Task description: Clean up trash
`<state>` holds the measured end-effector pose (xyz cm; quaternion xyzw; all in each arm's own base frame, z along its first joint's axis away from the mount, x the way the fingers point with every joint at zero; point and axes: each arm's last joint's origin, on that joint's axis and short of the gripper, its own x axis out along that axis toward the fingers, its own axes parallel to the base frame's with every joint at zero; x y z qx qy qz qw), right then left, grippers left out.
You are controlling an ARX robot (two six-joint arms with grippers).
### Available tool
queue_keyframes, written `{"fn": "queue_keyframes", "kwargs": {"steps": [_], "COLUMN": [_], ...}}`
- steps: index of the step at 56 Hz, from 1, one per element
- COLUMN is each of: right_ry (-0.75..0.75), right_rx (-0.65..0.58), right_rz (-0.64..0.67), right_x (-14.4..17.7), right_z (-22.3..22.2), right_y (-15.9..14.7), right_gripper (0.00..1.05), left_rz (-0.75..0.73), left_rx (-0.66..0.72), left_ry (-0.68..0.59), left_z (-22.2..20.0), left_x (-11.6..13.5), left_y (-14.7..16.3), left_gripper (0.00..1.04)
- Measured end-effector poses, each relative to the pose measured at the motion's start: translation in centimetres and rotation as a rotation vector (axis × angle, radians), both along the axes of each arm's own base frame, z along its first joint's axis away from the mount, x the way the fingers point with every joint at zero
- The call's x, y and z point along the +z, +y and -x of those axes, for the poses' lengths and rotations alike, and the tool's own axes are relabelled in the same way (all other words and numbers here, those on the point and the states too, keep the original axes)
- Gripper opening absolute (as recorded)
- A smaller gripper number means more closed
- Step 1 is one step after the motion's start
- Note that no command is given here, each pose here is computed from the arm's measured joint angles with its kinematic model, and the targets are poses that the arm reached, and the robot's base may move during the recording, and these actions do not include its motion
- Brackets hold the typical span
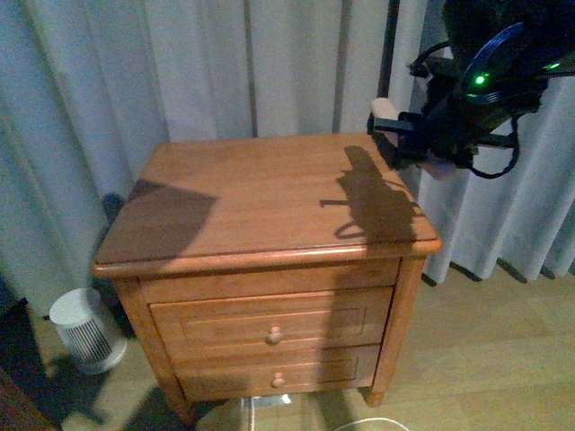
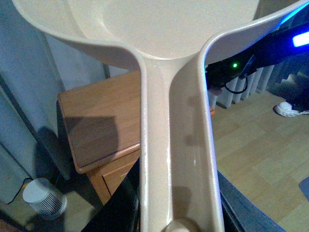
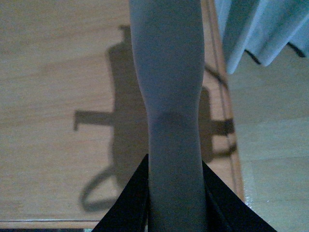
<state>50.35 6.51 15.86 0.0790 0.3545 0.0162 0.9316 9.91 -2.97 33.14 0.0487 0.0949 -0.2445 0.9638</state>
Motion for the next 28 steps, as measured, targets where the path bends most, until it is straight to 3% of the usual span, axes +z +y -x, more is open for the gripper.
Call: {"fn": "queue_keyframes", "kwargs": {"steps": [14,28], "right_ry": [-0.136,-0.313], "right_rx": [0.002,-0.005], "right_rz": [0.023,0.066], "right_x": [6.7,13.0], "right_z": [3.2,9.2], "right_y": [-2.0,-2.2], "right_gripper": [0.21,0.21], "left_rz": [0.000,0.000], "left_rx": [0.000,0.000], "left_ry": [-0.001,0.000], "left_z": [0.0,0.0], "left_x": [0.0,0.0], "left_y": [0.0,0.0], "left_gripper": [0.27,0.27]}}
